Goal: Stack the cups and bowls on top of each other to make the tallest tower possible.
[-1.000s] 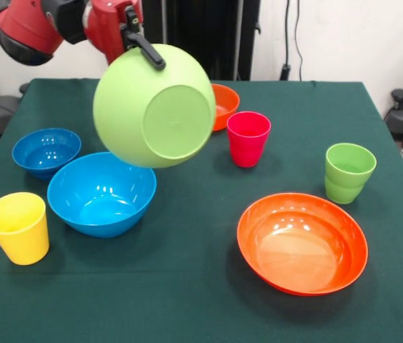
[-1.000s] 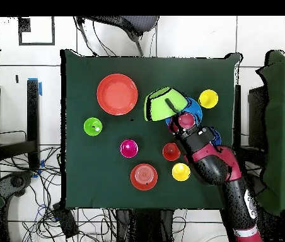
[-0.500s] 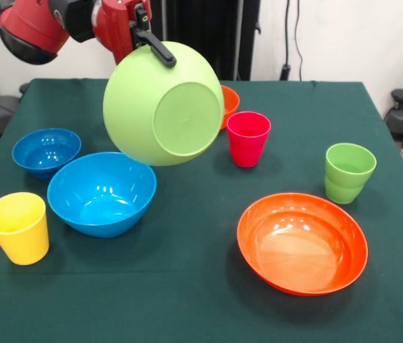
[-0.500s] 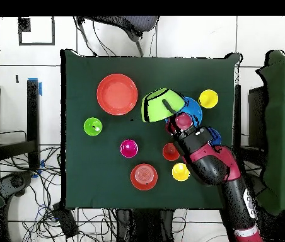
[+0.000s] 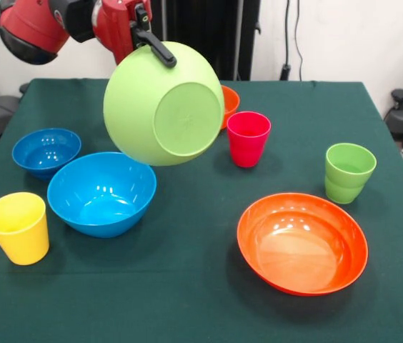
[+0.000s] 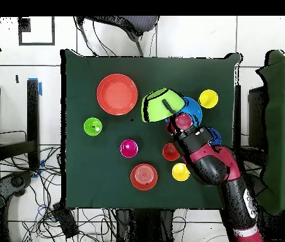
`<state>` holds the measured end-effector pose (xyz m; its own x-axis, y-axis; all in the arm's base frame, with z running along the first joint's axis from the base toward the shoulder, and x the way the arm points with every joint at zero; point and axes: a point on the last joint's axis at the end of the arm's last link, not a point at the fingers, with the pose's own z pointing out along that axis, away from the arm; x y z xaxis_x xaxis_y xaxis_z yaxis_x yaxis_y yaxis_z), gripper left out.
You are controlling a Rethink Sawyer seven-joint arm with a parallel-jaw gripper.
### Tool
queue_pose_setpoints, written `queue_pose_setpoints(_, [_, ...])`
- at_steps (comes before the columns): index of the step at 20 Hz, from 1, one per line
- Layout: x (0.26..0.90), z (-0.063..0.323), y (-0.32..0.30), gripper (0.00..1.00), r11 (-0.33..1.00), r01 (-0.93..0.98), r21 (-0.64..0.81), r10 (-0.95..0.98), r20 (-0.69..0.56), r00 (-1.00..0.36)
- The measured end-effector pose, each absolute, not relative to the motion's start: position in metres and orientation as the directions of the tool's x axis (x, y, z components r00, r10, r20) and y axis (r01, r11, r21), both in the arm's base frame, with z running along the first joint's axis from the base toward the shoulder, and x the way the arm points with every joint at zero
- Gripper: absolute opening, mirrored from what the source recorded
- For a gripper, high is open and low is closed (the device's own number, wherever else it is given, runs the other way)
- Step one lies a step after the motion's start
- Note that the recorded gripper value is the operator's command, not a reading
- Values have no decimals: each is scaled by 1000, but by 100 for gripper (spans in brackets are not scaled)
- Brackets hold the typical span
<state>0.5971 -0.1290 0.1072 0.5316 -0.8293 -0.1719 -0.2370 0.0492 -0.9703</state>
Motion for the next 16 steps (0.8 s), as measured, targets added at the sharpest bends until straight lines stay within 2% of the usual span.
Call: queue_pose_setpoints(16, [596, 106, -128, 0, 45, -240, -970, -829, -171, 533])
